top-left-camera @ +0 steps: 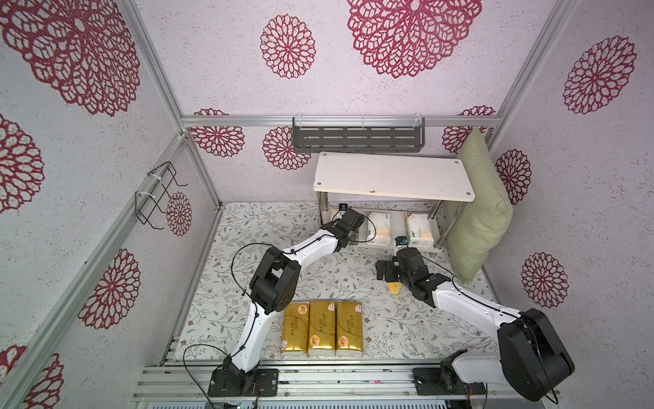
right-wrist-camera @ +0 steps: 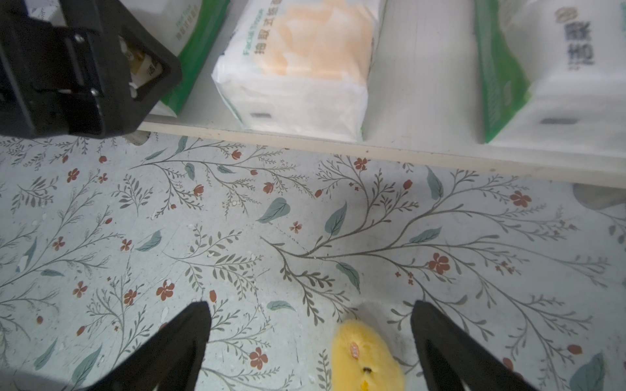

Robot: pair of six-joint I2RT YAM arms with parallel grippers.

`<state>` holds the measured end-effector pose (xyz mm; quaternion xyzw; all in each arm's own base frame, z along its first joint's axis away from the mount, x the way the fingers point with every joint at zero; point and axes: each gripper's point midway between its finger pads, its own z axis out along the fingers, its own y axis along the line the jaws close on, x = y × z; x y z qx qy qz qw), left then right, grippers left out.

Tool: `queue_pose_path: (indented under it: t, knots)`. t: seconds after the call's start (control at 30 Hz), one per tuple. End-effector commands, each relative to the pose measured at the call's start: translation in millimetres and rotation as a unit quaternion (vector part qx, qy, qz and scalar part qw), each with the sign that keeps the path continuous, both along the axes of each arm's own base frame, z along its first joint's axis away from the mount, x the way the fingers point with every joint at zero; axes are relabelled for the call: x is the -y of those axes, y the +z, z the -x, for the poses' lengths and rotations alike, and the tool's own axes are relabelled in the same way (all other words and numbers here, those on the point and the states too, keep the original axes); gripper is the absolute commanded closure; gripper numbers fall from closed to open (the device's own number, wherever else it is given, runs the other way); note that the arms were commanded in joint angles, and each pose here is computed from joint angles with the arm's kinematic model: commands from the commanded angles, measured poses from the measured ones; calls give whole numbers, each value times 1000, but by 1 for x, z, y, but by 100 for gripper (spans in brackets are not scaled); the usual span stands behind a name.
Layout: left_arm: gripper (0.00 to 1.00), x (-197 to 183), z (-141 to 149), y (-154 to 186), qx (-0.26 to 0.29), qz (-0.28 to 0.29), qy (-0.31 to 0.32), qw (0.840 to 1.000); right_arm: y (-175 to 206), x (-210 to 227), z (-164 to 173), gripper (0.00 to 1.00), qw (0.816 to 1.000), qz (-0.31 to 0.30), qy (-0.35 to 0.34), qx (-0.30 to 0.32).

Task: Place the tissue boxes on the shelf by color
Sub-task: Place a box of tissues on the shelf.

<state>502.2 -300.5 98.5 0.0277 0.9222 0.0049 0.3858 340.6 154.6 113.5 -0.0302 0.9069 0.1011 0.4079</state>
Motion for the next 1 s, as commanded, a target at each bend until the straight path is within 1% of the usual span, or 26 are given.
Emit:
queue_pose_path:
  t: [0.0,0.17,0.6,0.97]
  knots:
    - [11,-9,5,10,3,-9,9,1000,6,-6,-3,1,1000,-16,2,7]
    - [11,-9,6,12,4,-7,6,1000,5,-7,-3,1,1000,-16,3,6]
    - [8,-3,0,0,-6,-11,2,1000,5,-8,-3,1,1000,-16,6,5]
    - [7,0,-4,-2,-7,-12,-1,1000,3,-11,-3,1,1000,-20,10,4]
